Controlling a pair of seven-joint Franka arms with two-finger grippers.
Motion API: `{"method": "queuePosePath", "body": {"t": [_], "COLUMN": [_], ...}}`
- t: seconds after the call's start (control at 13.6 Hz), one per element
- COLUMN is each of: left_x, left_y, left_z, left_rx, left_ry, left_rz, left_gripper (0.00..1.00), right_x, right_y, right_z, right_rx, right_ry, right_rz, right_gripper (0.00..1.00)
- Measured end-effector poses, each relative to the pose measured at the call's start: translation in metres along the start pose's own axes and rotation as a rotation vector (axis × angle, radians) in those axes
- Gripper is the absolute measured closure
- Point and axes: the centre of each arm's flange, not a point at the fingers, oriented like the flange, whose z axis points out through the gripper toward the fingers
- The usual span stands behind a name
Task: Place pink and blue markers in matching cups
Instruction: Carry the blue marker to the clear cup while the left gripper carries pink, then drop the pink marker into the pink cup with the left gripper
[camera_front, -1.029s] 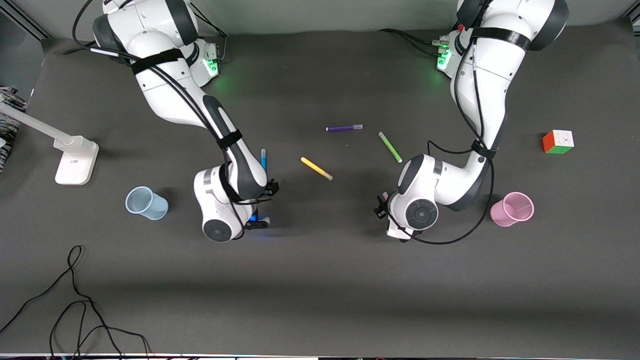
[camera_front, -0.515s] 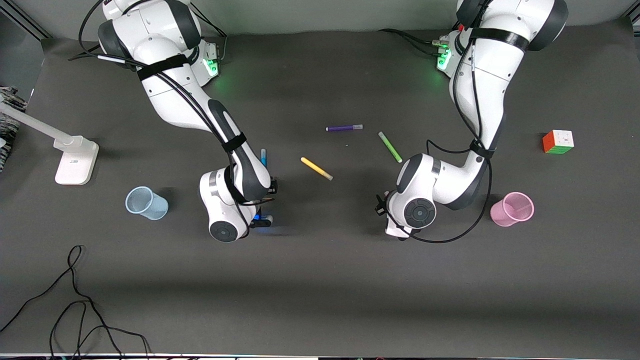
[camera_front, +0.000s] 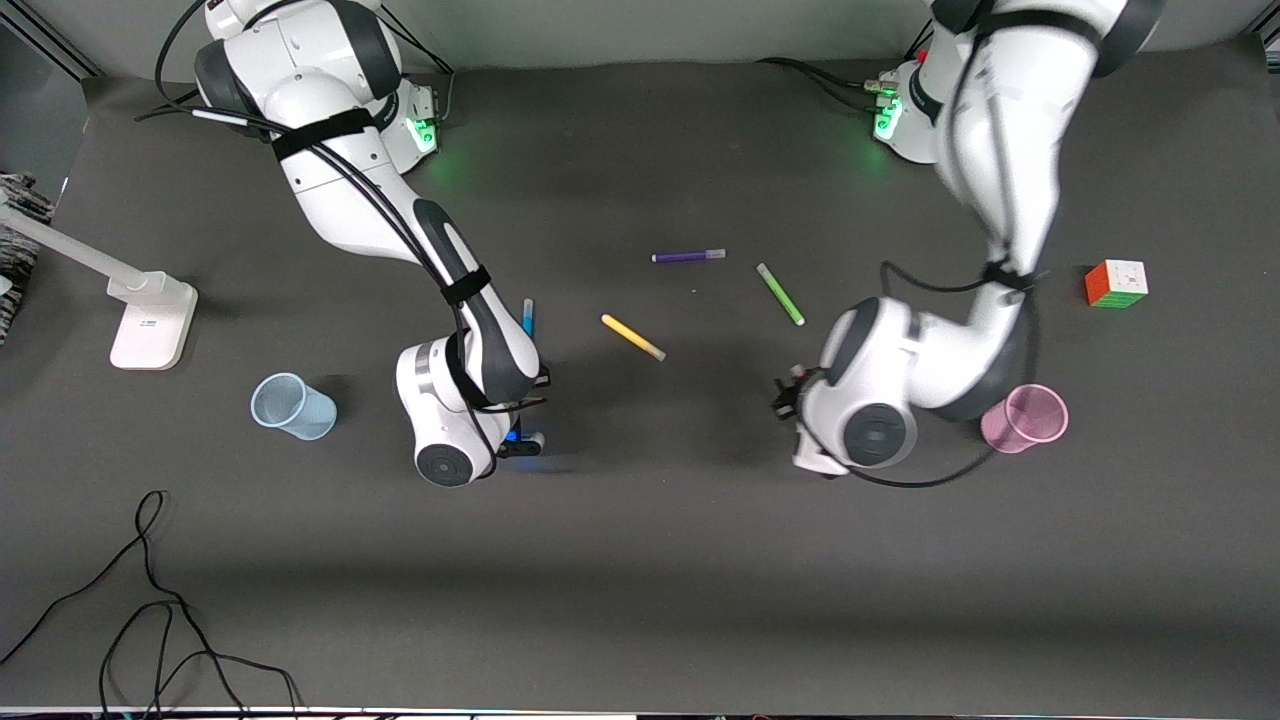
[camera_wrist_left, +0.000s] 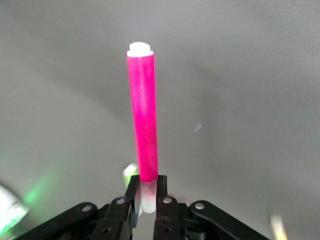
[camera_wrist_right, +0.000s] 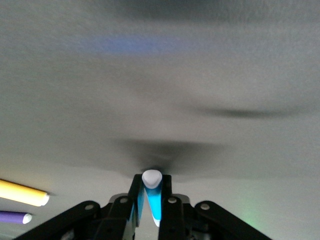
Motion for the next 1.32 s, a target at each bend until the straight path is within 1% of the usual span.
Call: {"method": "queuePosePath", "body": {"t": [0.15, 0.22, 0.29, 0.37, 0.44, 0.59, 0.66, 0.81, 0.88, 0.96, 1.1, 1.32], "left_x": [0.017, 0.033, 0.054, 0.076, 0.099, 0.141, 0.157, 0.188, 0.199, 0.206, 0.213, 0.221], "left_y": [-0.067, -0.105, -0.145, -0.181, -0.214, -0.269, -0.287, -0.318, -0.328, -0.333, -0.329, -0.322], "left_z": [-0.059, -0.079, -0.092, -0.097, -0.096, -0.083, -0.074, -0.049, -0.037, -0.027, -0.014, 0.004], "left_rx": [-0.019, -0.032, -0.061, -0.103, -0.152, -0.244, -0.295, -0.392, -0.421, -0.437, -0.457, -0.492], "left_ry": [-0.090, -0.132, -0.173, -0.209, -0.238, -0.283, -0.312, -0.373, -0.396, -0.414, -0.444, -0.490], "left_rz": [0.042, 0.063, 0.087, 0.111, 0.132, 0.171, 0.177, 0.172, 0.171, 0.170, 0.173, 0.174], "left_gripper": [0.83, 0.83, 0.83, 0.83, 0.83, 0.83, 0.83, 0.83, 0.83, 0.83, 0.83, 0.83], "right_x": [-0.003, -0.007, -0.015, -0.025, -0.036, -0.073, -0.093, -0.126, -0.138, -0.150, -0.170, -0.190], "right_y": [-0.002, -0.002, -0.001, 0.006, 0.019, 0.064, 0.087, 0.133, 0.156, 0.180, 0.234, 0.305], "right_z": [-0.018, -0.035, -0.058, -0.086, -0.121, -0.201, -0.232, -0.279, -0.296, -0.312, -0.339, -0.349], "right_rx": [-0.006, -0.016, -0.022, -0.023, -0.020, -0.002, 0.011, 0.031, 0.023, 0.009, -0.005, -0.007], "right_ry": [0.029, 0.051, 0.086, 0.134, 0.192, 0.319, 0.365, 0.441, 0.477, 0.514, 0.606, 0.723], "right_rz": [0.014, 0.018, 0.022, 0.034, 0.052, 0.107, 0.131, 0.185, 0.213, 0.233, 0.226, 0.207], "right_gripper": [0.83, 0.83, 0.83, 0.83, 0.83, 0.83, 0.83, 0.83, 0.83, 0.83, 0.83, 0.83]}}
